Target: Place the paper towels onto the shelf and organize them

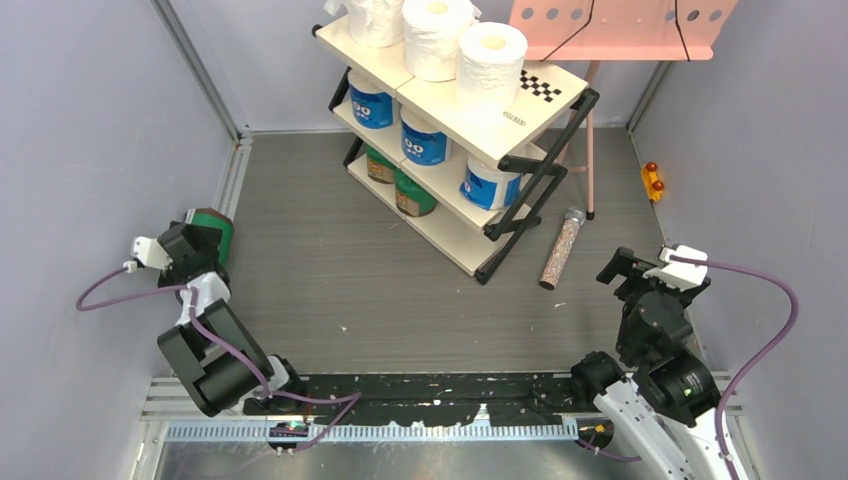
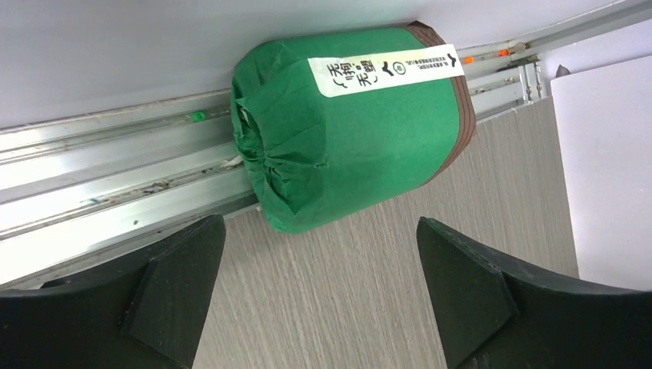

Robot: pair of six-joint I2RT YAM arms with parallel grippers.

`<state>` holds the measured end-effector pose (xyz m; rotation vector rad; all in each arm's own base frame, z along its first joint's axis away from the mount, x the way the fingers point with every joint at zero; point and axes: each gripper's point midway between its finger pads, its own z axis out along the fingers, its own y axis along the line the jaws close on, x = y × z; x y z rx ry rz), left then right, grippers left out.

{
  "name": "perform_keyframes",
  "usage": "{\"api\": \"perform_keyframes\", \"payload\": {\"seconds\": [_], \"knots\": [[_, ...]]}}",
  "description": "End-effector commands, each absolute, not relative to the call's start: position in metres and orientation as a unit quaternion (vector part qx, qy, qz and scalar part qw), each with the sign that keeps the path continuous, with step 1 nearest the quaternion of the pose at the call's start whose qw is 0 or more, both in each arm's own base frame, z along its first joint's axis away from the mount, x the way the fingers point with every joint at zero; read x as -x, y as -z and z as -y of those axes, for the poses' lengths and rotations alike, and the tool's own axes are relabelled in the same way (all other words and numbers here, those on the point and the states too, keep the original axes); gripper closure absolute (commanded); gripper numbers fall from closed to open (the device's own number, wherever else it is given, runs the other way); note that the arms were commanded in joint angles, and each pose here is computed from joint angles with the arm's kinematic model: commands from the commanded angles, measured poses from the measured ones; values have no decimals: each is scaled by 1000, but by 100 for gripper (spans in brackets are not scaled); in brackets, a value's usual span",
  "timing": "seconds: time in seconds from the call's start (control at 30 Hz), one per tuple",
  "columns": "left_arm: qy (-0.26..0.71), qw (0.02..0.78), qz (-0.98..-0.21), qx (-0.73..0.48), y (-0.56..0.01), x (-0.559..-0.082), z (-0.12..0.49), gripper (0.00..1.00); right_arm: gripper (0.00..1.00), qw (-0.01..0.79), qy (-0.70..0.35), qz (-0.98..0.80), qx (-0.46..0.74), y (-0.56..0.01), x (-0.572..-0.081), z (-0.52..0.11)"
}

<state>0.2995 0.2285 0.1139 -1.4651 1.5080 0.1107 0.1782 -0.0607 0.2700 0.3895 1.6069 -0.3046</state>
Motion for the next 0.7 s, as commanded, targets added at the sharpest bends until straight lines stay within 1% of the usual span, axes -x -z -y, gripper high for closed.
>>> {"api": "perform_keyframes", "payload": {"seconds": [0.0,0.4,0.53,0.67], "knots": [[-9,556,-584,592,-133,-322,-242,1,5,669,134,-711,-170,-275,-182,59],[34,558,-588,584,-114,-349,-262,2,5,668,137,-711,-172,-274,-181,60],[64,566,-584,579,-109,-360,-264,7,5,666,139,-712,-171,-274,-182,59],[101,569,-588,566,-108,-371,-262,18,5,664,141,-714,-169,-273,-183,59]]}}
